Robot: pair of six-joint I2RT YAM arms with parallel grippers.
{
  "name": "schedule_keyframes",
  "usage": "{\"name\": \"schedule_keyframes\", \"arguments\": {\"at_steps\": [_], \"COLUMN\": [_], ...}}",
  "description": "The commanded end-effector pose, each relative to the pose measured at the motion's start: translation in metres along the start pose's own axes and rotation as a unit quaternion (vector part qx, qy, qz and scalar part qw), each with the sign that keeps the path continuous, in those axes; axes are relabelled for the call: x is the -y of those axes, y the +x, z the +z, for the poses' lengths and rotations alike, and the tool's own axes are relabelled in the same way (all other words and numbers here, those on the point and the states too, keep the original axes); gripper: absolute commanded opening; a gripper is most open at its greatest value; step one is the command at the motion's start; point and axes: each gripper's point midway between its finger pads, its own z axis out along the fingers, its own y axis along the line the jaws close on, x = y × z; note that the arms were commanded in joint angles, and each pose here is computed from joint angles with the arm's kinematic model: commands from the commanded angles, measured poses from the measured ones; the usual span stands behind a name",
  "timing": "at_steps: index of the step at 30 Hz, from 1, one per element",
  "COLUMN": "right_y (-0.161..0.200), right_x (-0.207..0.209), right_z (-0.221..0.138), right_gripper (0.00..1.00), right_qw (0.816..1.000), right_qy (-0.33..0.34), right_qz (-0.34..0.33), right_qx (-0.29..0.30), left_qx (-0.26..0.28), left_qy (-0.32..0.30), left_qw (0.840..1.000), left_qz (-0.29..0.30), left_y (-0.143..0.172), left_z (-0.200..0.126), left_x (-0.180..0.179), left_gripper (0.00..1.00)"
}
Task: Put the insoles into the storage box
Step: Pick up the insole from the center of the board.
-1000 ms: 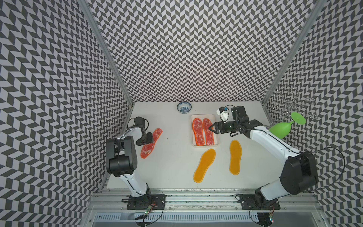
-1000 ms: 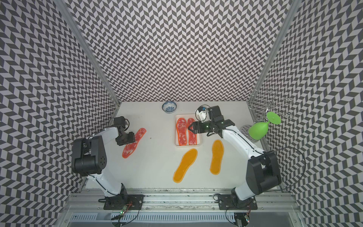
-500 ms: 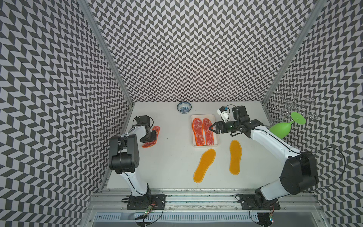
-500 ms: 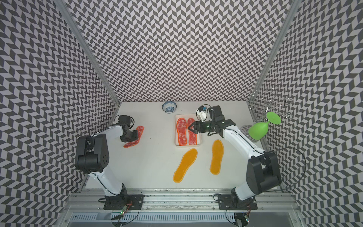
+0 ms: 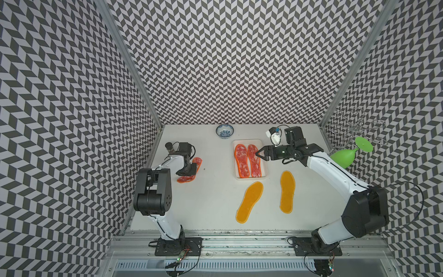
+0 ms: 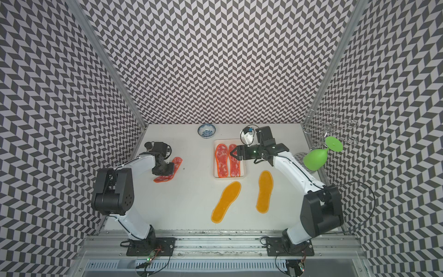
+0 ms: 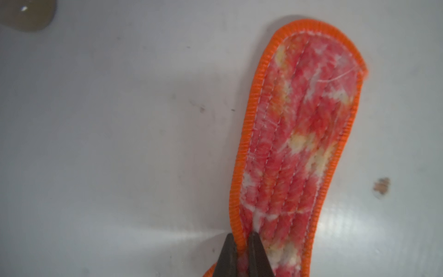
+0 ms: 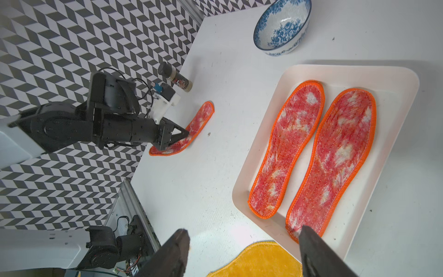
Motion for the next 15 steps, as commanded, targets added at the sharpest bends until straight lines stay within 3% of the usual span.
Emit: {"name": "schedule_keyframes", "arguments": {"at_steps": [1, 7, 12, 15], "right_y": [-0.035, -0.068, -0.075, -0.073], "right_x": [-0.011, -0.021, -0.029, -0.037], "right_z": [-0.017, -0.029, -0.028, -0.026], "right_gripper": [0.74, 0.73, 0.73, 0.72], "right_qw": [0.998, 0.994, 0.994, 0.993], "right_qy": [-0.003, -0.011, -0.028, -0.056], "right_qz": [-0.03, -0.06, -0.078, -0.084], "right_qx": [0.048, 0.085, 0.074, 0.065], "left_qx": [0.048, 0.157, 0.261, 0.315], "left_qy": [0.022, 0.04, 0.06, 0.081], "left_qw": [0.996, 0.962, 0.911, 0.867], "left_qz": [0.07, 0.218, 0.314, 0.376], "left_y": [-0.017, -0.047, -0.057, -0.053], "left_z": [-0.037, -0.1, -0.157, -0.188], "left_x": [0.024, 0.086, 0.133, 0.164], "left_gripper": [0.0, 0.0, 0.0, 0.0]}}
